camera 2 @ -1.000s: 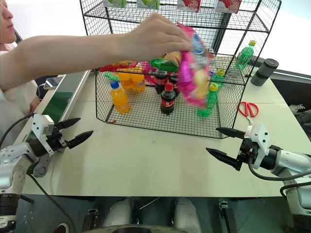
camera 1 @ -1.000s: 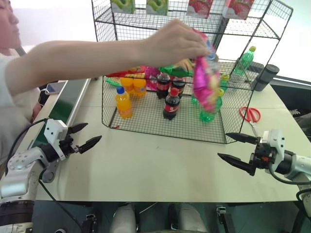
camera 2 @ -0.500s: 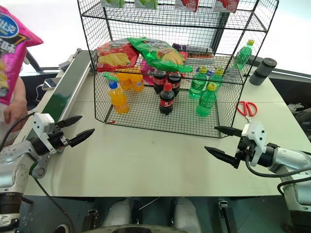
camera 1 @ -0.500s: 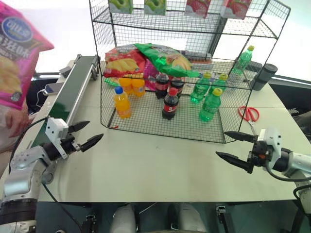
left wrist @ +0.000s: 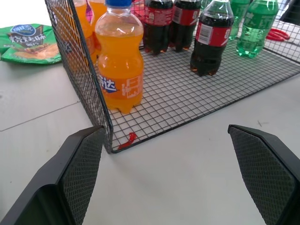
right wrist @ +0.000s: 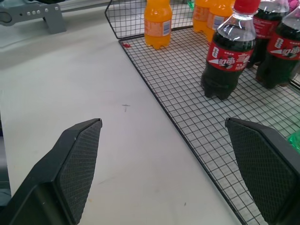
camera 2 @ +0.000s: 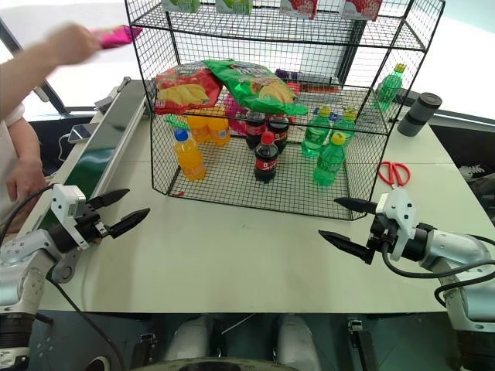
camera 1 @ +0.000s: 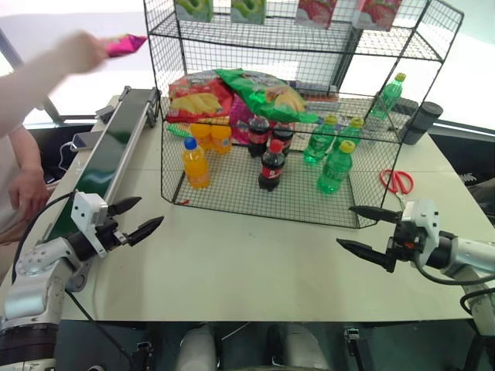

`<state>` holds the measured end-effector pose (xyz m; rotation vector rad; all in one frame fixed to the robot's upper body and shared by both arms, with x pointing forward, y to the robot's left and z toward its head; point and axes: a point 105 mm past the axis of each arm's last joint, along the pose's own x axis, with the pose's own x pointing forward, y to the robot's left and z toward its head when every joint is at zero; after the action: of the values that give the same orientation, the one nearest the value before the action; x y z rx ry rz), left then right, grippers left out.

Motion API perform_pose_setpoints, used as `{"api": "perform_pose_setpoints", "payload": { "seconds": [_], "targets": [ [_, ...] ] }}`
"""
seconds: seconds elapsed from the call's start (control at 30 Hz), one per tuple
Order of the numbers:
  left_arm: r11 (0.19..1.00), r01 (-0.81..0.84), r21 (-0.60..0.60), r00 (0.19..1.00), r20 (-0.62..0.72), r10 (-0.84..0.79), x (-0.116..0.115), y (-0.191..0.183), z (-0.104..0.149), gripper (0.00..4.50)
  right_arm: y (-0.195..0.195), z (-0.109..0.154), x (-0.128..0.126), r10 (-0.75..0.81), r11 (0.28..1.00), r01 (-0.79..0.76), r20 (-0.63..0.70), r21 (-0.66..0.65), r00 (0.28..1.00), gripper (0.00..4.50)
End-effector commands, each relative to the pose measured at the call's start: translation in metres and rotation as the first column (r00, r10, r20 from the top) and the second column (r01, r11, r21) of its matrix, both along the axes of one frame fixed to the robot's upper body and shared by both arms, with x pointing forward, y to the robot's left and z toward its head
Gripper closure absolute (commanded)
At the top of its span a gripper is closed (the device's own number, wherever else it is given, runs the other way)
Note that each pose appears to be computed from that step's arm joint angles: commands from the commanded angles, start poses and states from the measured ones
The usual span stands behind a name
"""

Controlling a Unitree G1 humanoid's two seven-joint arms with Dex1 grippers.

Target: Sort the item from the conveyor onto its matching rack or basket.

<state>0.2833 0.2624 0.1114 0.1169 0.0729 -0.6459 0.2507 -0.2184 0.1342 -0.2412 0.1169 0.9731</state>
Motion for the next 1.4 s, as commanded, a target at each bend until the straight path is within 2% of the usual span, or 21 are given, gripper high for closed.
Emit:
{"api": "perform_pose_setpoints", "payload": {
  "seconds": [0.03, 0.2, 0.37, 0.53, 0.67, 0.93, 1.2, 1.3, 1.4],
  "targets": [
    [0.998, -0.009, 0.065, 0.994, 0.105, 0.002, -0.004, 0.006, 0.020, 0.00, 0.015, 0.016, 0.004, 0.039, 0.998, -0.041, 0.052, 0.046, 0.998, 0.11],
    [0.969, -0.138, 0.206, 0.969, 0.231, 0.088, -0.013, 0.029, 0.030, 0.00, 0.043, 0.020, 0.009, 0.099, 0.987, -0.105, 0.052, 0.123, 0.994, 0.11],
    [0.917, -0.231, 0.326, 0.938, 0.324, 0.121, -0.031, 0.045, 0.035, 0.00, 0.079, 0.020, 0.008, 0.218, 0.955, -0.221, 0.035, 0.198, 0.975, 0.11],
    [0.826, -0.338, 0.451, 0.907, 0.390, 0.159, -0.049, 0.065, 0.036, 0.00, 0.106, 0.015, 0.010, 0.339, 0.909, -0.329, 0.007, 0.254, 0.941, 0.11],
    [0.713, -0.419, 0.562, 0.888, 0.417, 0.194, -0.066, 0.090, 0.037, 0.00, 0.119, 0.013, 0.018, 0.402, 0.878, -0.386, 0.001, 0.282, 0.916, 0.04],
    [0.506, -0.392, 0.768, 0.909, 0.410, 0.081, -0.098, 0.109, 0.029, 0.00, 0.124, 0.007, 0.023, 0.423, 0.878, -0.425, 0.059, 0.222, 0.904, 0.04],
    [0.398, -0.393, 0.829, 0.910, 0.411, 0.043, -0.113, 0.122, 0.021, 0.00, 0.133, 0.006, 0.021, 0.447, 0.863, -0.455, 0.089, 0.220, 0.890, 0.04],
    [0.359, -0.369, 0.857, 0.923, 0.383, 0.036, -0.116, 0.128, 0.010, 0.00, 0.131, 0.002, 0.017, 0.460, 0.862, -0.467, 0.083, 0.199, 0.884, 0.04],
    [0.285, -0.381, 0.879, 0.919, 0.394, 0.012, -0.118, 0.136, 0.012, 0.00, 0.129, 0.001, 0.015, 0.459, 0.863, -0.466, 0.081, 0.198, 0.885, 0.04]
  ]
}}
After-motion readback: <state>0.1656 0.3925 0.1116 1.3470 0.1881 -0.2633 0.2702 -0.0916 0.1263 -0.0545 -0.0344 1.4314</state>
